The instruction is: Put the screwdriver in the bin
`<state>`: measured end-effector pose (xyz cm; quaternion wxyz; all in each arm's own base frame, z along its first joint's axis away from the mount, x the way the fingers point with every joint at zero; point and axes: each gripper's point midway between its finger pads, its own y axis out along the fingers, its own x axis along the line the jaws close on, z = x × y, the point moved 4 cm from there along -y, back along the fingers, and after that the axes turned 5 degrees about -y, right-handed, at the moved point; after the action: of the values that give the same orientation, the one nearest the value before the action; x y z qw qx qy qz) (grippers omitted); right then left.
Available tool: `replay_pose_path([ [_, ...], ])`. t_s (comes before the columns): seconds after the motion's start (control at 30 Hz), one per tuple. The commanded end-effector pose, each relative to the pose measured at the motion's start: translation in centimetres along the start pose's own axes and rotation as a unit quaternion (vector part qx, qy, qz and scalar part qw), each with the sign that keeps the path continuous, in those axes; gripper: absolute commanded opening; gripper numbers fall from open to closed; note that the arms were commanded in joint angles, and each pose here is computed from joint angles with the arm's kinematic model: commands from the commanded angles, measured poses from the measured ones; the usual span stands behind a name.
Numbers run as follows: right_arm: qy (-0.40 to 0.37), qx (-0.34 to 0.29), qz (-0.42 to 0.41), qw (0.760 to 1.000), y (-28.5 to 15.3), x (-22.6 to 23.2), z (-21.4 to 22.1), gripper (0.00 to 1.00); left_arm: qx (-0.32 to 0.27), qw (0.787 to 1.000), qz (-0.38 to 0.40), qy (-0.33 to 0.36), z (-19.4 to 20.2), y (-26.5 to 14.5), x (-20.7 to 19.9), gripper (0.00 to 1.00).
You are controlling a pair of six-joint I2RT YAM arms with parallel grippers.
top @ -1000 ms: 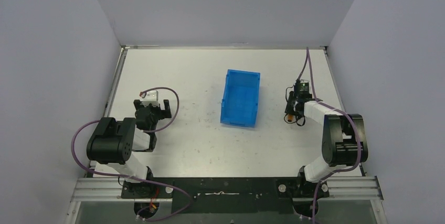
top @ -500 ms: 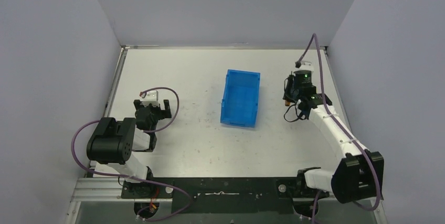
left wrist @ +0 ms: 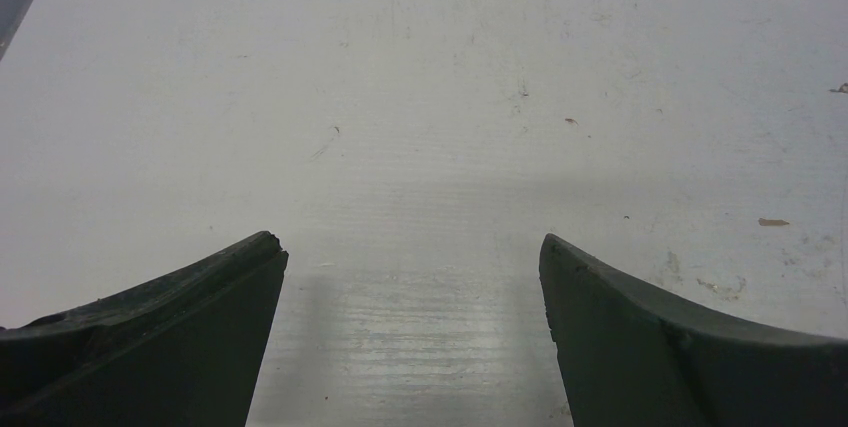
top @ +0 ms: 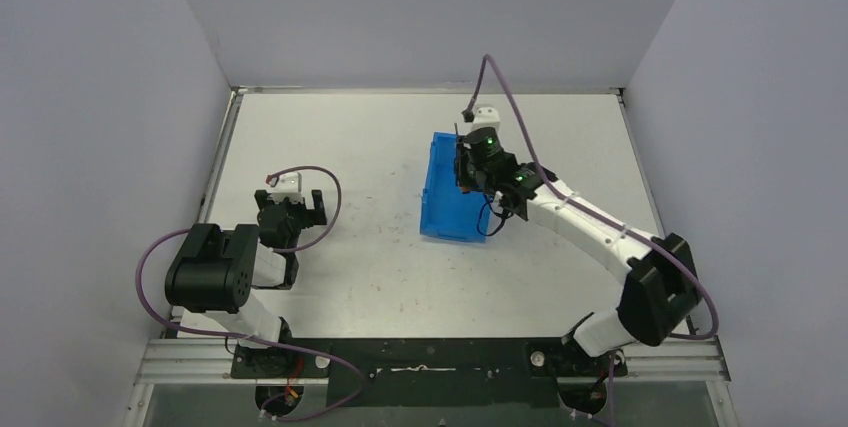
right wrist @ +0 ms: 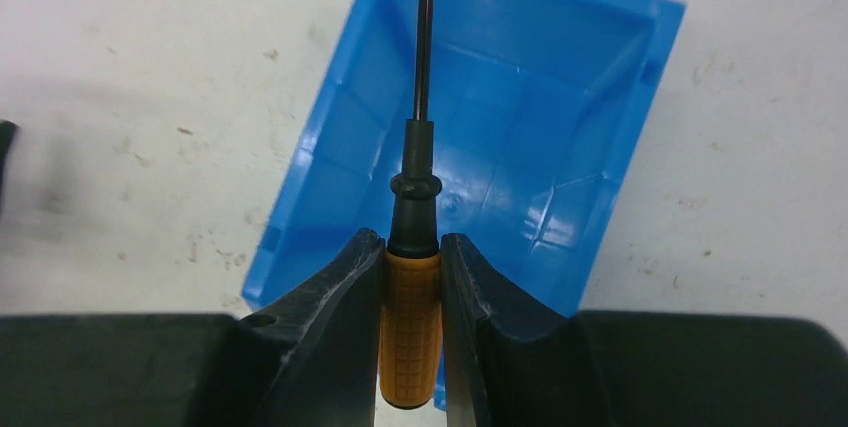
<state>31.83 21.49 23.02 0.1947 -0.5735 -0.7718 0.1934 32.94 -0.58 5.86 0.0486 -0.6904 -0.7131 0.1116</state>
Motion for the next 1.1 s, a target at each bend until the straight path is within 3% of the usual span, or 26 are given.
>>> replay_pose_path([
  [0.0,0.005,0.025,0.021,0.999,3.1,0.4,1.6,0.0,-0.045,0.999,0.008,-0.004,-2.3,0.6,-0.2,0.97],
  [0.47,-0.025,0.146,0.055,0.987,10.7,-0.1,10.7,0.01,-0.045,0.999,0.007,-0.003,-2.3,0.6,-0.2,0.97],
  [0.63,-0.02,0.149,0.06,0.987,11.6,-0.4,11.3,0.14,-0.046,0.999,0.008,-0.003,-2.3,0.6,-0.2,0.97],
  [0.73,-0.02,0.15,0.062,0.986,11.7,-0.4,11.4,0.42,-0.046,0.999,0.007,-0.003,-2.3,0.6,-0.2,0.97],
  [0.8,-0.02,0.149,0.063,0.987,11.6,-0.4,11.1,0.5,-0.045,0.999,0.007,-0.003,-2.3,0.6,-0.2,0.97],
  [1.07,-0.011,0.086,0.052,0.995,8.8,0.1,5.4,0.55,-0.045,0.999,0.008,-0.003,-2.3,0.6,-0.2,0.97],
])
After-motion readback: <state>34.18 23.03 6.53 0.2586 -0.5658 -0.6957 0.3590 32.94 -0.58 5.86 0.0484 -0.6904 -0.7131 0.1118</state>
